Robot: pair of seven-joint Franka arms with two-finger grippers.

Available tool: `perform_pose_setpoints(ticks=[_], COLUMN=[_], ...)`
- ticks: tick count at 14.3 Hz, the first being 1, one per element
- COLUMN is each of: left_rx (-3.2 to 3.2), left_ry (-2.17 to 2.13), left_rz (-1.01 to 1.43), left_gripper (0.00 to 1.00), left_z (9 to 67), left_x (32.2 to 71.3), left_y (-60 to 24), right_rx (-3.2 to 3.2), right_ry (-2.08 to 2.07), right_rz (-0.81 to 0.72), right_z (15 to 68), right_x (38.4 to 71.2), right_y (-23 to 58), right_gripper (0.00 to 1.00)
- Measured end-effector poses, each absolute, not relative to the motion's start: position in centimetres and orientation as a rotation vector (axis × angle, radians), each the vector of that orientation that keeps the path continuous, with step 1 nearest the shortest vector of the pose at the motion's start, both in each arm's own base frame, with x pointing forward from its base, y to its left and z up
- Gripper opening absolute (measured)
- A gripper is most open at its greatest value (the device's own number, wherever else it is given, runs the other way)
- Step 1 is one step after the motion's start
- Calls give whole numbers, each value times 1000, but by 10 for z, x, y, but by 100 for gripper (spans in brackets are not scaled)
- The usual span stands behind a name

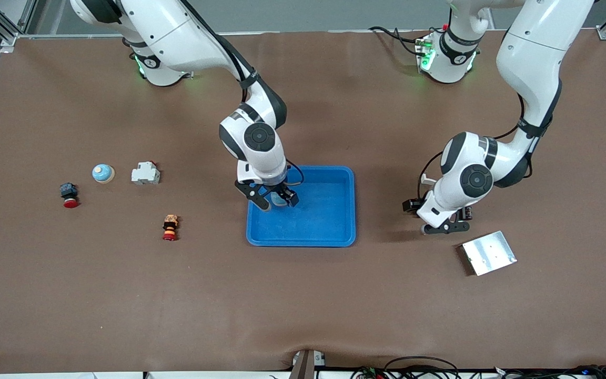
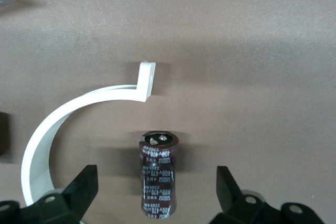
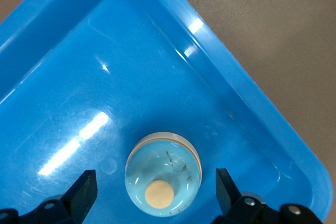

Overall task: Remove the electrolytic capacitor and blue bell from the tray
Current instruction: 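Grasp the bell with the right gripper while the left gripper returns to rest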

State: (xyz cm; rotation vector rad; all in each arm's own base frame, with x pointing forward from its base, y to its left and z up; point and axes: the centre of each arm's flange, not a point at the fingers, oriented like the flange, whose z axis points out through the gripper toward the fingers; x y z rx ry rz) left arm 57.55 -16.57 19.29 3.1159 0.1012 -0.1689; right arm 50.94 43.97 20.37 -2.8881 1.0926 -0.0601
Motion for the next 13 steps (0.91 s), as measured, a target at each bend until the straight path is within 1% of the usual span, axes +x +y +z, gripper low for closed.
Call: perform_pose_setpoints(ticks=[3, 5, 9, 13], left_rx=[3124, 3146, 3165, 3165], left_ry=[103, 116, 117, 139], left_rz=[-177, -202, -130, -52], left_gripper=[100, 100, 100, 100], left_z=[205, 232, 298, 328], left_x=[579, 581, 592, 601], left_y=[-164, -157, -102, -73], right_rx=[-2892, -2895, -2897, -2906], right_ry=[1090, 1087, 1085, 1074], right_rz=[-59, -62, -64, -71], right_z=[201, 201, 201, 199], right_x=[508, 509, 508, 508], right_y=[440, 440, 440, 440], right_gripper=[100, 100, 100, 100])
